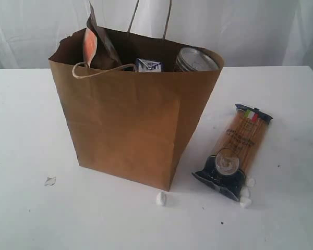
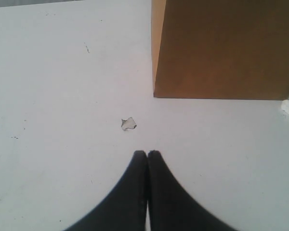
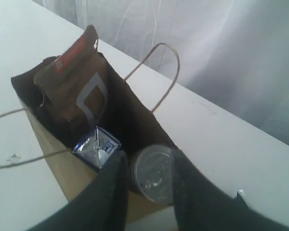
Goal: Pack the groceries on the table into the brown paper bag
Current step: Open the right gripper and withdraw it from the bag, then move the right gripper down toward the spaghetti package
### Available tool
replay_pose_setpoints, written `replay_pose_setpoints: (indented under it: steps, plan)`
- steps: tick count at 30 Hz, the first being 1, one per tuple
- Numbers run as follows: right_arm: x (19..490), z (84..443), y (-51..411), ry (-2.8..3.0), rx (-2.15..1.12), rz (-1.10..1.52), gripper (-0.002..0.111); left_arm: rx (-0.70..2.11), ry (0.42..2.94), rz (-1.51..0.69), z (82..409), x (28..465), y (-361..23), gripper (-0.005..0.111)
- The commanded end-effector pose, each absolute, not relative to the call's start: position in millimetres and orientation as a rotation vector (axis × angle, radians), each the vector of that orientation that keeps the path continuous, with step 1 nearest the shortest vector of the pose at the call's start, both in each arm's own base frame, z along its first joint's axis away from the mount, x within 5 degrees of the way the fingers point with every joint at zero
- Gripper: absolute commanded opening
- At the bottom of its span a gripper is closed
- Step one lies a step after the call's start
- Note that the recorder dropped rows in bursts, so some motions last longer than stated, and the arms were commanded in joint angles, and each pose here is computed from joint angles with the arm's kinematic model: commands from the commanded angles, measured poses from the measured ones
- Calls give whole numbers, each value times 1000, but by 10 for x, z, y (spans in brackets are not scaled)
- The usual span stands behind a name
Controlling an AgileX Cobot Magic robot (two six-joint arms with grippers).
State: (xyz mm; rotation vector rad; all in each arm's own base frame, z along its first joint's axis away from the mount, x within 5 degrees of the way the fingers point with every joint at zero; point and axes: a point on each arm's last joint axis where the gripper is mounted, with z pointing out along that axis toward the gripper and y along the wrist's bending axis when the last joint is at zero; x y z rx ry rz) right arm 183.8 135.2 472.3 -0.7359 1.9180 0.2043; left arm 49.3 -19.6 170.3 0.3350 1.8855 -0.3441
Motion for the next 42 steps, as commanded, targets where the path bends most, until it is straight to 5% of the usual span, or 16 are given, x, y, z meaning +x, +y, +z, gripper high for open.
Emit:
replay_pose_setpoints:
  steps: [1,11,19,31,42]
  plan:
    - [1584,4560,1098,1951,-756,147,26,330,1890,-348,1688,490,-194,1]
    - [1242,3730,746,2146,-730,58,26,330,1890,-348,1688,490,-194,1]
    - [1333,2905,975,2366,-891,124,27,330,1890,-348,1688,490,-194,1]
    - [1725,2318,1566,2476,-893,326,64,330,1890,-348,1688,490,-194,1]
    - [1933,1956,1896,2563,-464,490,65,330,1890,-348,1688,490,-194,1]
